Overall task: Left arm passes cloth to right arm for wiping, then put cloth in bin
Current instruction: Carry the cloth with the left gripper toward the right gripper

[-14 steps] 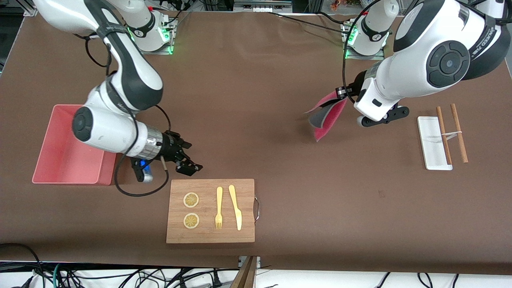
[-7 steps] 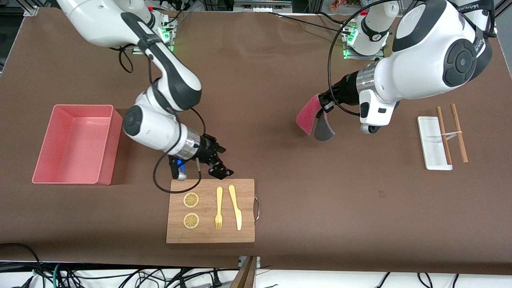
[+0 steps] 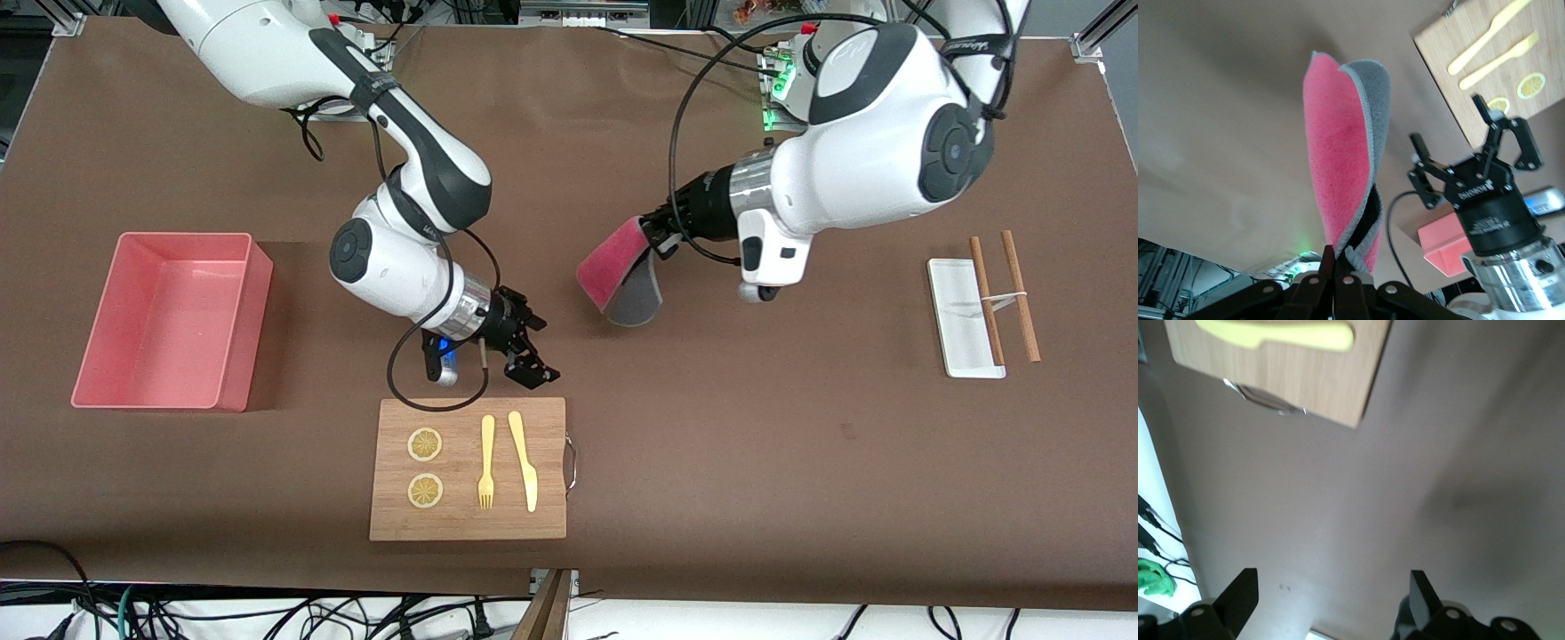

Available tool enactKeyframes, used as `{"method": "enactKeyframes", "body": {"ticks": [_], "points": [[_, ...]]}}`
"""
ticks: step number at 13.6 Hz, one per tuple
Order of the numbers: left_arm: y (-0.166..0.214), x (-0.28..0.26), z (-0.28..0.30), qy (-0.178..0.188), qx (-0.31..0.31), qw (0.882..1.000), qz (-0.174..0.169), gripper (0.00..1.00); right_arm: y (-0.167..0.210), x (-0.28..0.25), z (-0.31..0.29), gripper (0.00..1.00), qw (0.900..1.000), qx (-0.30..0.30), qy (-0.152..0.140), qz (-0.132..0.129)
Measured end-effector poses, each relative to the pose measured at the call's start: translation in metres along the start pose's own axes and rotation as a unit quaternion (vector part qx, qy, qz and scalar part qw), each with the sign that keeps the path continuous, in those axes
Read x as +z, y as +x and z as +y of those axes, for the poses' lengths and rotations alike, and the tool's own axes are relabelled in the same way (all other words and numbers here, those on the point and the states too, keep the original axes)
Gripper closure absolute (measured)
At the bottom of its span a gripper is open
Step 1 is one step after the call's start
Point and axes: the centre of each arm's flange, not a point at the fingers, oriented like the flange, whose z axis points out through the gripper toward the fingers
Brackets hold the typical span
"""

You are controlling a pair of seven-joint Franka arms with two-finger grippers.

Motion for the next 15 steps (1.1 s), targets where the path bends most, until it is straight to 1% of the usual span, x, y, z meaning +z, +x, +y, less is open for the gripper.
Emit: {"method": "enactKeyframes", "body": {"ticks": [2, 4, 5, 7, 9, 11, 13, 15], "points": [[-0.010, 0.012, 0.004, -0.004, 0.001, 1.000, -0.017, 0.98, -0.019, 0.006, 0.007, 0.00, 1.000, -0.003, -0.011, -0.010], [-0.013, 0.017, 0.006, -0.006, -0.002, 0.999, -0.032, 0.98, -0.027, 0.012, 0.014, 0.00, 0.999, -0.006, -0.037, -0.014], [-0.013, 0.018, 0.006, -0.005, -0.002, 0.999, -0.035, 0.98, -0.027, 0.014, 0.017, 0.00, 0.999, -0.007, -0.051, -0.013], [-0.014, 0.017, 0.007, -0.008, -0.001, 0.999, -0.035, 0.98, -0.025, 0.013, 0.019, 0.00, 0.997, -0.011, -0.071, -0.008], [-0.014, 0.017, 0.008, -0.009, 0.000, 0.999, -0.034, 0.98, -0.020, 0.003, 0.015, 0.00, 0.997, -0.012, -0.074, -0.003], [-0.014, 0.016, 0.008, -0.011, 0.000, 0.999, -0.034, 0.98, -0.012, -0.016, 0.008, 0.00, 0.997, -0.019, -0.080, 0.009], [-0.013, 0.016, 0.008, -0.011, 0.000, 0.999, -0.034, 0.98, 0.002, -0.039, 0.006, 0.00, 0.994, -0.026, -0.102, 0.018], [-0.013, 0.016, 0.008, -0.011, 0.000, 0.999, -0.034, 0.98, 0.003, -0.045, 0.009, 0.00, 0.992, -0.026, -0.121, 0.018]]}}
